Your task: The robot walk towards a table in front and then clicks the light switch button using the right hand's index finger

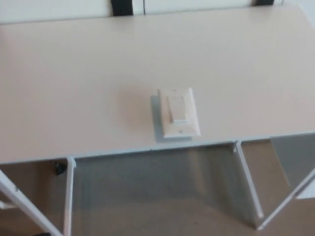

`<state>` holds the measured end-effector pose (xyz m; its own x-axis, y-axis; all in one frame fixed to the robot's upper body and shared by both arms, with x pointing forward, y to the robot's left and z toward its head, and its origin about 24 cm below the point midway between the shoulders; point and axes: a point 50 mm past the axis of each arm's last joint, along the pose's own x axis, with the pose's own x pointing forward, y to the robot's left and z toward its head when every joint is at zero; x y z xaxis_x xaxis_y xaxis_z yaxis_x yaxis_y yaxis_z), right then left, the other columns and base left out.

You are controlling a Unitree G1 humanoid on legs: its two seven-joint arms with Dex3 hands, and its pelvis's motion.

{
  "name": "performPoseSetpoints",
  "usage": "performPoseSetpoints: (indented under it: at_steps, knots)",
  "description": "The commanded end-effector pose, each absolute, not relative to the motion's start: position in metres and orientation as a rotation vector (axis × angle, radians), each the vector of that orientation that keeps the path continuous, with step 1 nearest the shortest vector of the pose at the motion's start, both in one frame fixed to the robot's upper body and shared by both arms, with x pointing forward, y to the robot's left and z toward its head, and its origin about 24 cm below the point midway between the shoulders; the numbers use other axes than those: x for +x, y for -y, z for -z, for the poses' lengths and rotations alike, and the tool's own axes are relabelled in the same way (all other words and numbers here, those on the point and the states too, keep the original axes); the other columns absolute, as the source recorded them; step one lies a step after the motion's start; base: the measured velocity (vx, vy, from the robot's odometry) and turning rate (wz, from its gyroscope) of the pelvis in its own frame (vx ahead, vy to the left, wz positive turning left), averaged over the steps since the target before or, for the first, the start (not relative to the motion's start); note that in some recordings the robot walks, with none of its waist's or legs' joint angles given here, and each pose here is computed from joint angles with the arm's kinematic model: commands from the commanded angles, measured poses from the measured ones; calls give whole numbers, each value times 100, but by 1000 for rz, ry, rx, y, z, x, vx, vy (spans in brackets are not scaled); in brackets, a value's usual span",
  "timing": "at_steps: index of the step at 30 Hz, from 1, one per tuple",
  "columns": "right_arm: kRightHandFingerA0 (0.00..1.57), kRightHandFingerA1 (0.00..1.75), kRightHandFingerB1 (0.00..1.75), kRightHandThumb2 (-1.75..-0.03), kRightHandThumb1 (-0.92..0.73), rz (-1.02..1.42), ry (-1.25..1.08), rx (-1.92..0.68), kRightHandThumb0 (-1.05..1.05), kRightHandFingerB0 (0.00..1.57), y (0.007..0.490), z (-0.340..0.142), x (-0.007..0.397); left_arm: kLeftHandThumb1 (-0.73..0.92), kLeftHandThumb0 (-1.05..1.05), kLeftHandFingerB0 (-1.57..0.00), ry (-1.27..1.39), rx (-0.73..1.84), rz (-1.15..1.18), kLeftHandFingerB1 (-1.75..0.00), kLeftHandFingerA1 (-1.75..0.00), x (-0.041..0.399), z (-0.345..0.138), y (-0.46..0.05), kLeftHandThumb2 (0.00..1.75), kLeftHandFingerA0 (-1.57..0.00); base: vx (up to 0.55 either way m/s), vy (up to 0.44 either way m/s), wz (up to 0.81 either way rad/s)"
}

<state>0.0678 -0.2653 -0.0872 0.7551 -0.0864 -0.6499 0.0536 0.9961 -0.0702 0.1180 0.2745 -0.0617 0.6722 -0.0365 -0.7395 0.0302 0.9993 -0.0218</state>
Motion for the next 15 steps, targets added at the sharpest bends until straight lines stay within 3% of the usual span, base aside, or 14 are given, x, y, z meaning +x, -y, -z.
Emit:
performPoseSetpoints:
  at_steps: [1, 11, 12, 15]
  knots:
    - [78, 49, 44, -55, -51, 93, -699, -59, -40, 54, 269, 86, 66, 60, -14, -12, -875, 3, 37, -49, -56, 116, 61, -277, 99, -25, 163, 212, 9]
    - [83, 50, 44, -55, -51, 89, -706, -56, -45, 56, 268, 86, 67, 60, -15, -12, -877, 15, 54, -49, -56, 116, 61, -278, 99, -26, 81, -7, 6]
    - [76, 62, 55, -75, -41, 96, -710, -52, -49, 52, 267, 86, 67, 60, -15, -12, -879, 18, 57, -49, -56, 116, 60, -277, 99, -26, 12, -152, 1]
    - [73, 61, 56, -75, -41, 108, -708, -27, -48, 51, 267, 88, 67, 59, -15, -12, -879, 17, 53, -49, -57, 117, 60, -278, 98, -27, 46, -269, -1]
